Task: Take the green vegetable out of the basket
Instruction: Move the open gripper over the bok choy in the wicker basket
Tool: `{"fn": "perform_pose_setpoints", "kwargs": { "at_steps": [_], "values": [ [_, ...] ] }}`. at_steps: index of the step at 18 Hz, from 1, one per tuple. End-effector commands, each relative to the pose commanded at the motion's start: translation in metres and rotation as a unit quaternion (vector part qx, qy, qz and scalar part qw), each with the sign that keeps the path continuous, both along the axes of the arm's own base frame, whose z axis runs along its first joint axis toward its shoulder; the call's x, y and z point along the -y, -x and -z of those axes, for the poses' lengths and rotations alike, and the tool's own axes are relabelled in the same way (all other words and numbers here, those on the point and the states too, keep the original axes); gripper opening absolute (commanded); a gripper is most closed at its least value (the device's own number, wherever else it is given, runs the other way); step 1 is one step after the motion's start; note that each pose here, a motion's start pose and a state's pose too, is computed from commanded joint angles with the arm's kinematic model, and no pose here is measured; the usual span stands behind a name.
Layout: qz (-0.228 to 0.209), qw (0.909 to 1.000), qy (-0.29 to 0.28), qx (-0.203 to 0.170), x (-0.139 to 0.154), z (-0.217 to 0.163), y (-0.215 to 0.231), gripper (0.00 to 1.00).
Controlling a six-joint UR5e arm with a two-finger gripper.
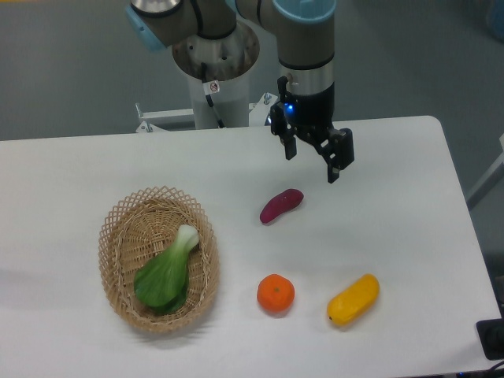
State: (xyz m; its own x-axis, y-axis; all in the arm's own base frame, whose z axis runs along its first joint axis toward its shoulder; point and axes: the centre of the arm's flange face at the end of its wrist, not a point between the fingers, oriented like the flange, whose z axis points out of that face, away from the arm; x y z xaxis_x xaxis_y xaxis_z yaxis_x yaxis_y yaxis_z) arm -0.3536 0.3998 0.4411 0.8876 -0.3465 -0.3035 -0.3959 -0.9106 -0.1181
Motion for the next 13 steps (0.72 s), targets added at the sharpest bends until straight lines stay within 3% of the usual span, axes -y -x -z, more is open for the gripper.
{"fn": "perform_pose_setpoints", "kwargs": {
  "at_steps": [9,13],
  "values": [
    [0.005,1.0,0.001,0.008,-0.012,0.008,-0.03,1.0],
    [-0.078,0.9957,-0.041,0.027,-0.041,0.02,-0.063,1.0]
  ]
}}
